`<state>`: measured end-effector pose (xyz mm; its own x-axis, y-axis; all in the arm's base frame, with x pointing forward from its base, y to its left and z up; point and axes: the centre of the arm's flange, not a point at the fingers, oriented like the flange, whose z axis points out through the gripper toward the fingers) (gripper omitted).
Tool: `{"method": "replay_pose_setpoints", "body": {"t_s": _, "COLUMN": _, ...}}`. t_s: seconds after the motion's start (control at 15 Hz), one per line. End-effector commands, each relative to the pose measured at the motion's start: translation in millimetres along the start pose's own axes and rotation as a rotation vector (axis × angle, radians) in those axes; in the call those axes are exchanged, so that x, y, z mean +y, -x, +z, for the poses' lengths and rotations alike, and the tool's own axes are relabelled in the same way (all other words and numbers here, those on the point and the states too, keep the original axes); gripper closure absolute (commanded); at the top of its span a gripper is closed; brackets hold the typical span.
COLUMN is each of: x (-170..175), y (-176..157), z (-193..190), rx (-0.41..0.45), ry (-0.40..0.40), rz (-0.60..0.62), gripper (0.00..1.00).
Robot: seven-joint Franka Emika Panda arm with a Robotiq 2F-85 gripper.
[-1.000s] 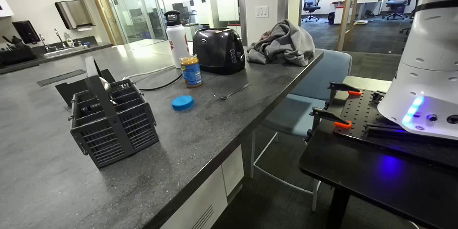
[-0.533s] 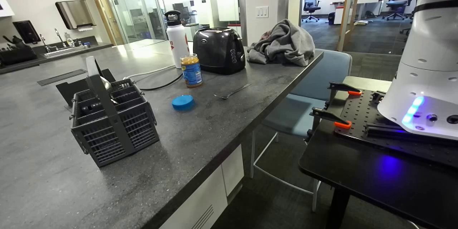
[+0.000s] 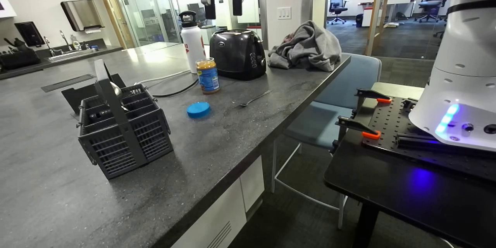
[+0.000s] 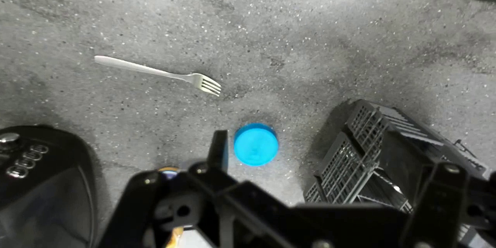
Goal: Move the utensil holder to the right
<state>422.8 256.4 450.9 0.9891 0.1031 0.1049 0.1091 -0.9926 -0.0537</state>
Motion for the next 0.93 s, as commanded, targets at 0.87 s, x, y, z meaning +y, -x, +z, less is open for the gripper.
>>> {"method": "replay_pose_setpoints", "body": {"t_s": 0.87, "x": -108, "y": -95, "z": 1, "rx": 0.071, "ry": 0.058, "rz": 0.524, "gripper": 0.00}}
